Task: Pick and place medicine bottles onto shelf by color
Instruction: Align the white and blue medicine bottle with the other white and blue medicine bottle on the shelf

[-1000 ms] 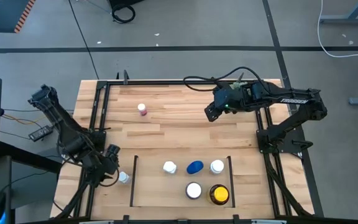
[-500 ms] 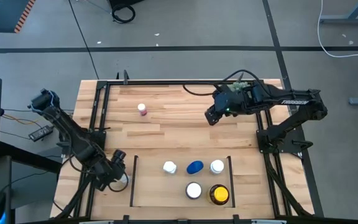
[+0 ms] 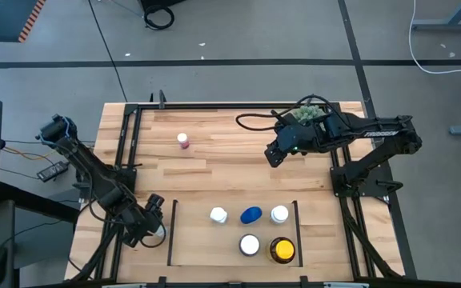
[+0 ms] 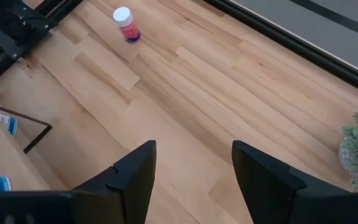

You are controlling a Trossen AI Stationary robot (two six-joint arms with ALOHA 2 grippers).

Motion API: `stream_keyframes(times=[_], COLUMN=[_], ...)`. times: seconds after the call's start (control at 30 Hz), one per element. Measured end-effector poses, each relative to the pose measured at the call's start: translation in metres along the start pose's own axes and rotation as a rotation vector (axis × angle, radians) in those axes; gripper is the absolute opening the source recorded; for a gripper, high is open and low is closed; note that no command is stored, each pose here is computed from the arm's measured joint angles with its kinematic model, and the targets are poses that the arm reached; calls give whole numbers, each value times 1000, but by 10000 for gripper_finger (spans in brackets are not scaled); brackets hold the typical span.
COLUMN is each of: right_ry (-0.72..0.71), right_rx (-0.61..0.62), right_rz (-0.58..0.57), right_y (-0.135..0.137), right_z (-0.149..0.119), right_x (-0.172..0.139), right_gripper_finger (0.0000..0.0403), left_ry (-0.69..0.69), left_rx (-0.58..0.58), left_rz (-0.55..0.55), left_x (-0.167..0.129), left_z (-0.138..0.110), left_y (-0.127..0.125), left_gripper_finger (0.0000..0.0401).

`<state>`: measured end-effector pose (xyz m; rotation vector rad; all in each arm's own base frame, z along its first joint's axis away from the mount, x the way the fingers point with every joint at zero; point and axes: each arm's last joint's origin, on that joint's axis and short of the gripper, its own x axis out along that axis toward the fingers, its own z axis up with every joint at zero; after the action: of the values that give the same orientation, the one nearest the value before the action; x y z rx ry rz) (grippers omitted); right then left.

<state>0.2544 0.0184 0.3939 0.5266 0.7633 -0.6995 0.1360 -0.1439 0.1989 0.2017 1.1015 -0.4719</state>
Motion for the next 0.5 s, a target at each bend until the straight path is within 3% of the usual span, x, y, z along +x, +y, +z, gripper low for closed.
stream_keyframes(times=[0.23, 0.5], right_ry=[0, -11], right_rx=[3, 4], right_rz=[-1, -10], right_y=[0, 0], right_z=[0, 0], right_x=[0, 0], right_gripper_finger=[218, 218], left_ry=[-35, 18], left_rx=[-6, -5], left_rz=[12, 30], left_x=[0, 12], left_z=[3, 3], left_y=[0, -1], left_gripper_finger=[251, 252])
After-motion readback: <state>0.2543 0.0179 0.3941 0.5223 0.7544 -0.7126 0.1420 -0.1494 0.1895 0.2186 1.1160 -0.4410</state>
